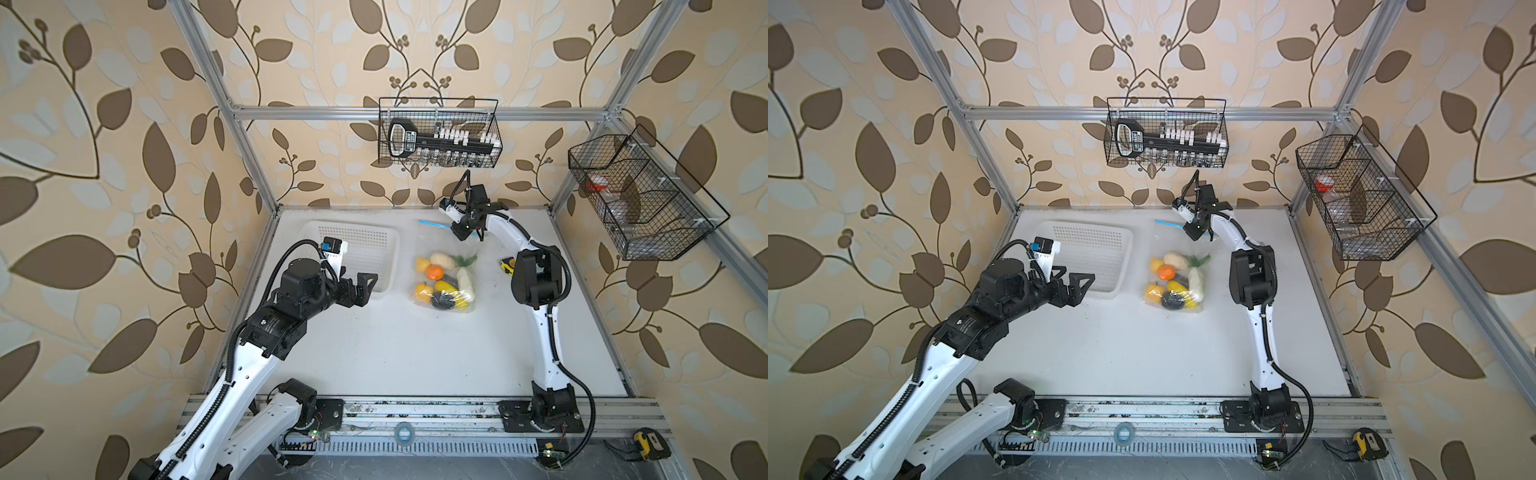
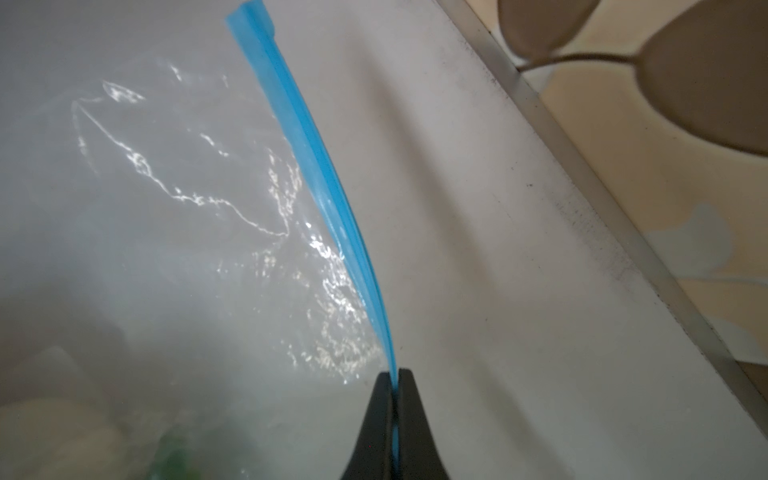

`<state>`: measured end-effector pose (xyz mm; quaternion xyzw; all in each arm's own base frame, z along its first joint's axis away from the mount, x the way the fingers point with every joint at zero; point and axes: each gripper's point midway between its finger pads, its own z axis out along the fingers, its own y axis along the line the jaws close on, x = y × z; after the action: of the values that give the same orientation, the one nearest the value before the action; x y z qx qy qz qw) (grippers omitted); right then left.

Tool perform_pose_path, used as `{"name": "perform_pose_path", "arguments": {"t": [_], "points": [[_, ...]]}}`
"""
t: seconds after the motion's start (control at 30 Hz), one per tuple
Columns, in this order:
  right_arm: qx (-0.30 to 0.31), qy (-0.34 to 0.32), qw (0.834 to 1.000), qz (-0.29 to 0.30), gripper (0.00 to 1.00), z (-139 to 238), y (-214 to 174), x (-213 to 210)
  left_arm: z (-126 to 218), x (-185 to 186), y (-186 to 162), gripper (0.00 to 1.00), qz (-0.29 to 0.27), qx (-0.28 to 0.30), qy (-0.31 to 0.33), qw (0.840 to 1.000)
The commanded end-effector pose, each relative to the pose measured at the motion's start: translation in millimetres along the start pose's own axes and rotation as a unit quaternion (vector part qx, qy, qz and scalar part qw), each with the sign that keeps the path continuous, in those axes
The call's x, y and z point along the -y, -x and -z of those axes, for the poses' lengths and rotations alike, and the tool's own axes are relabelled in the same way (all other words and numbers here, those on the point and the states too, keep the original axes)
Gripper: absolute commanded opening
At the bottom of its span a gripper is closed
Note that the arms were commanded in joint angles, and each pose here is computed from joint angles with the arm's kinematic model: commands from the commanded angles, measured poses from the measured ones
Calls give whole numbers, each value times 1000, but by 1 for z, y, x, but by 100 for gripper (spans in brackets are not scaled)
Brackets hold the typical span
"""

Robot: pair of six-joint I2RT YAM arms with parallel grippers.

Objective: Place the food in the zip-top bag and seal the zipper
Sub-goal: 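Lower the sealed bag onto the table with the right gripper while the left gripper withdraws, then open the right gripper to release the bag and lift away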

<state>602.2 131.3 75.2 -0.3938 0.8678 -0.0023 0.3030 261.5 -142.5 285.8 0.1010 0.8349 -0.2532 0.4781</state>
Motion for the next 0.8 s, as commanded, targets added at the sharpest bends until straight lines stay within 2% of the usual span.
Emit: {"name": "perform_pose_path", "arguments": {"t": [0.0, 0.17, 0.23, 0.27, 0.37, 0.47, 0.5, 0.6, 0.77], "points": [[46, -29, 998, 18, 0, 1, 24, 14, -3, 7, 11, 99, 0, 23, -20, 1000], [64, -40, 997, 23, 0, -8, 27, 17, -10, 6, 9, 99, 3, 18, -21, 1000], [66, -45, 997, 24, 8, -11, 27, 19, -11, 6, 10, 99, 1, 19, -20, 1000], [66, -49, 996, 24, 17, -12, 27, 21, -11, 6, 10, 99, 0, 19, -20, 1000], [71, -53, 996, 23, 24, -8, 30, 23, -10, 4, 10, 99, -4, 21, -13, 1000], [86, -61, 994, 18, 46, 3, 40, 27, -9, 0, 10, 99, -8, 21, -2, 1000], [94, -68, 993, 14, 51, 9, 45, 31, -8, -3, 9, 99, -10, 20, 6, 1000], [112, -75, 991, 8, 59, 29, 58, 35, -4, -9, 11, 99, -13, 26, 26, 999], [145, -85, 986, -8, 65, 65, 75, 37, -1, -21, 12, 99, -8, 22, 64, 998]]}}
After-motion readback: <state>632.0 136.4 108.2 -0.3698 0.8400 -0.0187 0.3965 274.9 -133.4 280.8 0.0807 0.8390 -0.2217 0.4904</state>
